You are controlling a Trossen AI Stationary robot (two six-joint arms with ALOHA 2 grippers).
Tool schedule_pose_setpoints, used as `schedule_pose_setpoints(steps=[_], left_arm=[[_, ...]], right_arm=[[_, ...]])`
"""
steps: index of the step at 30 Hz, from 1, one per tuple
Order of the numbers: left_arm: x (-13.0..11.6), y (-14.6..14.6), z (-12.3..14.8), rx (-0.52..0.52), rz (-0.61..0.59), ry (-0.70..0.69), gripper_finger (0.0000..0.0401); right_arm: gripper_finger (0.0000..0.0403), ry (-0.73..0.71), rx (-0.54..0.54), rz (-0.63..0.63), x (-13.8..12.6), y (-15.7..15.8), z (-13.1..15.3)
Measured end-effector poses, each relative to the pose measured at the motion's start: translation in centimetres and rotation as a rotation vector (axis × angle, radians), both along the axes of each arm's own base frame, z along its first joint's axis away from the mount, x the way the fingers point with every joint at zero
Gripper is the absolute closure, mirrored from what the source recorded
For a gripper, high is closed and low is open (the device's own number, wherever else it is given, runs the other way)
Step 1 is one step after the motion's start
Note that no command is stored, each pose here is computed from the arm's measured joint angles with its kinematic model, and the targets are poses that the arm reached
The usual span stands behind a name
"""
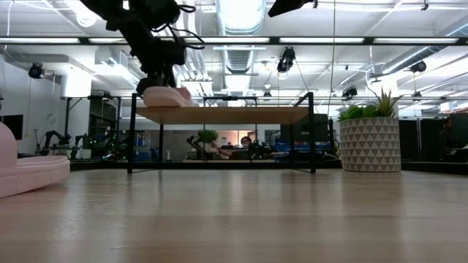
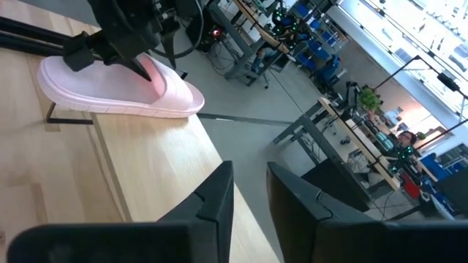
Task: Pick and place slides into the shelf
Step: Put the right pink slipper on the shelf
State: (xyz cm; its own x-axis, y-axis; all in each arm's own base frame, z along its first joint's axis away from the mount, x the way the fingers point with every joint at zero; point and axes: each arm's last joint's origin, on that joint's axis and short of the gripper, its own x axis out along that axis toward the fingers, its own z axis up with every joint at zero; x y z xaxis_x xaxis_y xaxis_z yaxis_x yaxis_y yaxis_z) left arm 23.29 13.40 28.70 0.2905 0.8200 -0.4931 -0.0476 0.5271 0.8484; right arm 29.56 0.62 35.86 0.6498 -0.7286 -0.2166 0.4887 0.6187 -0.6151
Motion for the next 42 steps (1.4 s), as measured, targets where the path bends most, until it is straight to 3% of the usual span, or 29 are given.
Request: schedule_pose_setpoints(steps=[4,12,14,42], left_arm=[[0.0,0.2,-0.1,-0.006,0.001,0.001,0.0252],[-0.3,0.1,0.1,0.001,-0.004,0.010,0.0378],[-0.3,0.1,0.2,0.011,-0.001,0.023,0.0394],[-0.6,0.1,2.1,0.079,0.004,0.074,0.0401]], right_arm=[[0.0336,0.000,0.000,0.000,0.0,0.0,0.0],[0.0338,0.000,0.000,0.000,0.0,0.0,0.0],[0.0338,0.000,0.000,0.000,0.0,0.0,0.0],[0.0340,0.001,0.000,0.000,0.0,0.0,0.0]])
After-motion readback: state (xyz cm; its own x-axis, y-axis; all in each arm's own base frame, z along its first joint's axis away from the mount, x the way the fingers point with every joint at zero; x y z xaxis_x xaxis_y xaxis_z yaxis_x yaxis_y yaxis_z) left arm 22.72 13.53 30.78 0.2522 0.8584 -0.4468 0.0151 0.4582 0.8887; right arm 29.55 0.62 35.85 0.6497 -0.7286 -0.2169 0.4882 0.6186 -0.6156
